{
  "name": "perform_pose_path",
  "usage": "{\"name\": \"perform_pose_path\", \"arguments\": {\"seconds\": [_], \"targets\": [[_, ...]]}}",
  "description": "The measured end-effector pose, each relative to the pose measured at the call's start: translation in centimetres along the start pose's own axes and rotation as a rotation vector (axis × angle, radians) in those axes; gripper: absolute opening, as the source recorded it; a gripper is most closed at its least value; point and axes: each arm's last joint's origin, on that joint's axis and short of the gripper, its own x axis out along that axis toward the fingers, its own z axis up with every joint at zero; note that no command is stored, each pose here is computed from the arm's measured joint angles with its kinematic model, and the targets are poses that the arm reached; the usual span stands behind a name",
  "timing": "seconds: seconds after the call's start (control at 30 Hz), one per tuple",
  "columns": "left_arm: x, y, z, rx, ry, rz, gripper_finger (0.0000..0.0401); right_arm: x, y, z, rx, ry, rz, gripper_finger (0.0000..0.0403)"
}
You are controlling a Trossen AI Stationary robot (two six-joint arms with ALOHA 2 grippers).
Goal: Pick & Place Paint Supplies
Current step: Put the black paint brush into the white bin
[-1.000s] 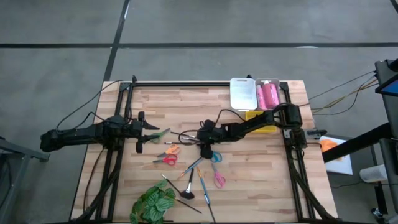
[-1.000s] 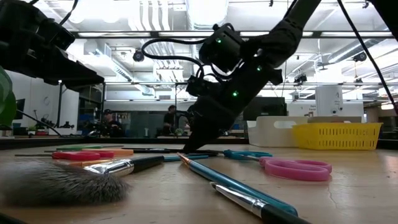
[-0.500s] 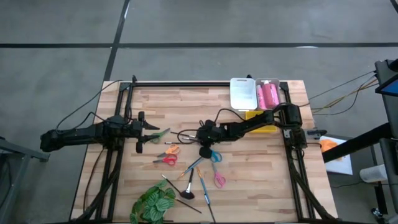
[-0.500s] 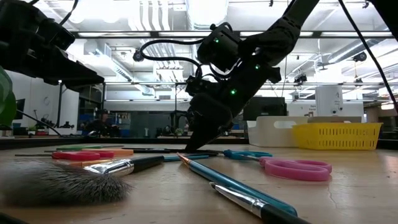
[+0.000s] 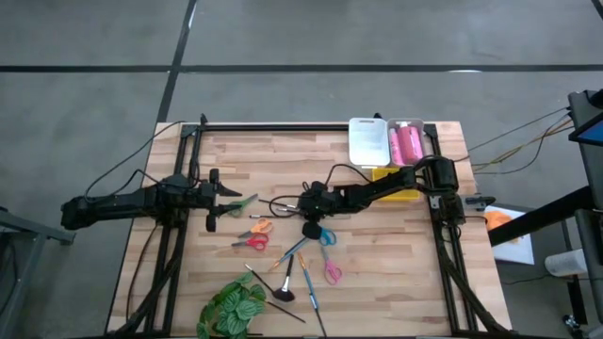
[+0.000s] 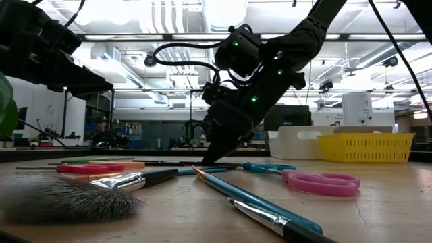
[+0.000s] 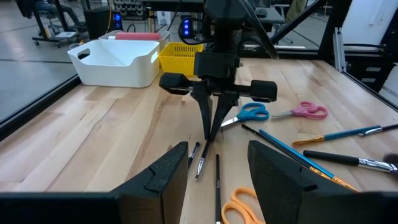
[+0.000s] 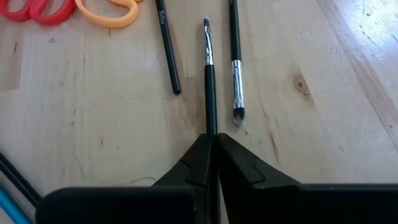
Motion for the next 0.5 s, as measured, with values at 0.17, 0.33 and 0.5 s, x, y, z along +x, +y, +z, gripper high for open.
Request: {"name": "perform_pose_path", "arguments": {"seconds": [0.17,0.33,0.5], "targets": [[0.0,0.0,0.0,0.000,0.000,0.000,0.0169,-0.6,0.1,0.4,-0.004,0.000,0.010,0.0016],[0.0,0.0,0.0,0.000,0.000,0.000,0.0169,-1.4,0.2,1.0,-0.002,-0.025,0.022,0.0016],[0.0,0.0,0.0,0.000,0.000,0.000,0.0169,-2.6,0.2,1.7,0.001,-0.052,0.025,0.0016]]}}
